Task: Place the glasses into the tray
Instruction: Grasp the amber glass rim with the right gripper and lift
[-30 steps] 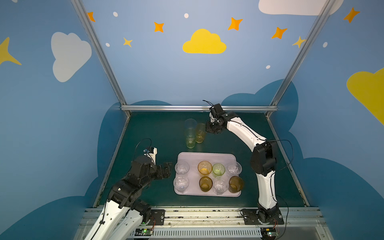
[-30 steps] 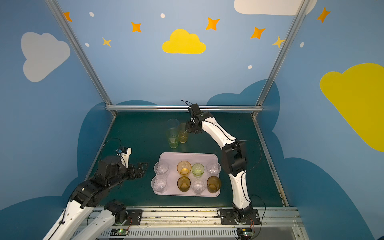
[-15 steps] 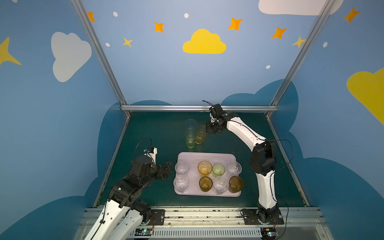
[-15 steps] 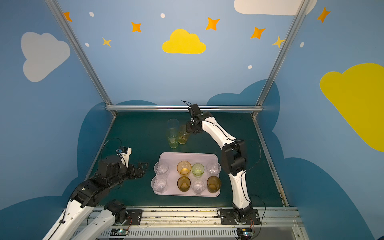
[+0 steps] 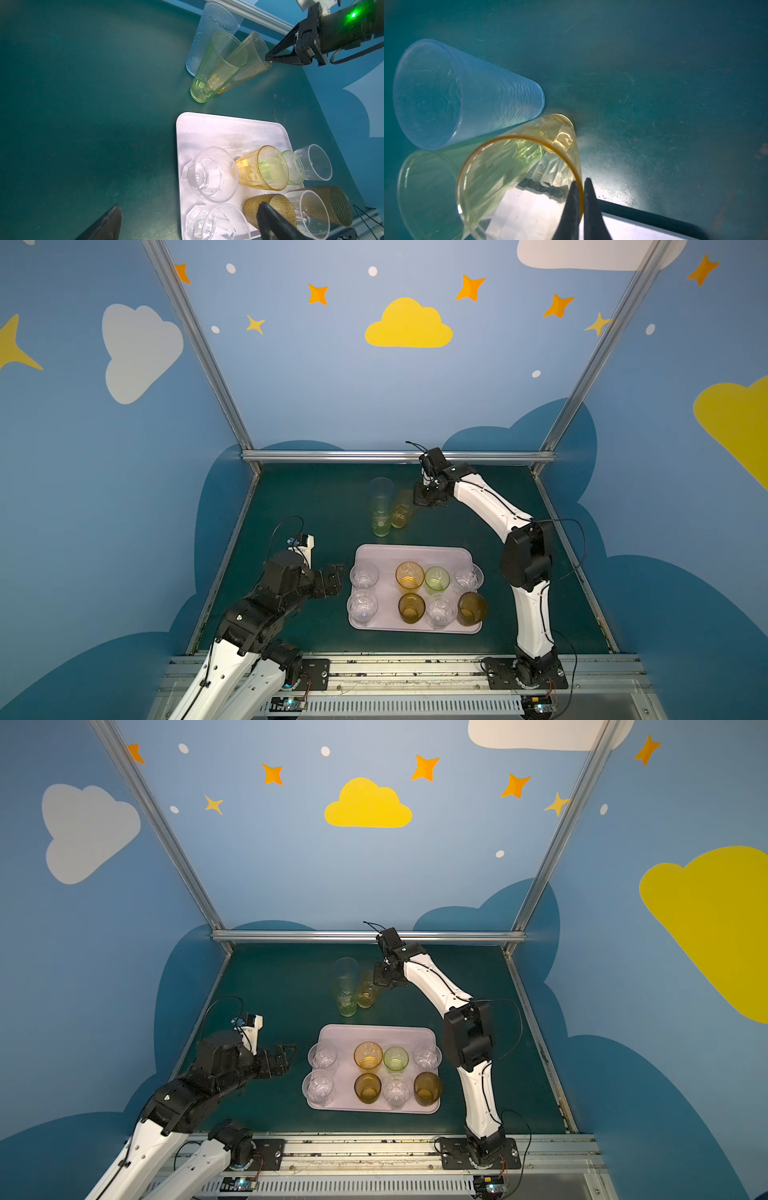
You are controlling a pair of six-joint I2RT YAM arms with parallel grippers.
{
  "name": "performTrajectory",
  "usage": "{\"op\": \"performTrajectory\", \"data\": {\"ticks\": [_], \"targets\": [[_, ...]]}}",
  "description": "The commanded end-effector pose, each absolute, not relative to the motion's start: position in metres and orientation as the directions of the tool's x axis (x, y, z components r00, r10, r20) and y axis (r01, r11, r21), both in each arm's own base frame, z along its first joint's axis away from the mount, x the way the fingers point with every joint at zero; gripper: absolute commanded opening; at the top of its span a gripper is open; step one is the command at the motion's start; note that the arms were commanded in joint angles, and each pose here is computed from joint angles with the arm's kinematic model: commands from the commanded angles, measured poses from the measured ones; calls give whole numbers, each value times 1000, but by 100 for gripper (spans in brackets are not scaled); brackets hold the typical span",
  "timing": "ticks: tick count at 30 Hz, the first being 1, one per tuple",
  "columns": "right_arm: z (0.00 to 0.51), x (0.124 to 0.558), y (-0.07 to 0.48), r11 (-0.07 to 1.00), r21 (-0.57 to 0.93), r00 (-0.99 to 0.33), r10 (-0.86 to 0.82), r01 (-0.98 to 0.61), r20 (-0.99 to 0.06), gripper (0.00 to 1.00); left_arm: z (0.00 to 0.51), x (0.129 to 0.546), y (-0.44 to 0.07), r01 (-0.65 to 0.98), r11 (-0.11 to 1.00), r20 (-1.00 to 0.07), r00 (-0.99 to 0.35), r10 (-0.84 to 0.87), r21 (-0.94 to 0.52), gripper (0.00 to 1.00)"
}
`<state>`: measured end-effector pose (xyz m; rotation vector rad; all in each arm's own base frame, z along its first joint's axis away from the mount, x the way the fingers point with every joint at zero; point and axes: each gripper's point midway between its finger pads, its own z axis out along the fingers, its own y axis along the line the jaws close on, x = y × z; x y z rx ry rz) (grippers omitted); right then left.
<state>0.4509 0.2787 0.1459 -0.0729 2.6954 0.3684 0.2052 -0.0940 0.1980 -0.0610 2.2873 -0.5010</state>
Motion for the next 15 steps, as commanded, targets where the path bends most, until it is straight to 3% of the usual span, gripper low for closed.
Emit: {"op": "performTrajectory", "data": {"ticks": [1, 15], "targets": [[164, 447, 262, 974, 214, -901, 20, -81, -433, 0, 198, 206, -91, 97, 924, -691, -694, -203, -369, 100], [190, 420, 236, 976, 207, -873, 41, -70, -486, 0, 196, 206, -94, 105, 922, -683, -704, -196, -374, 100]]}}
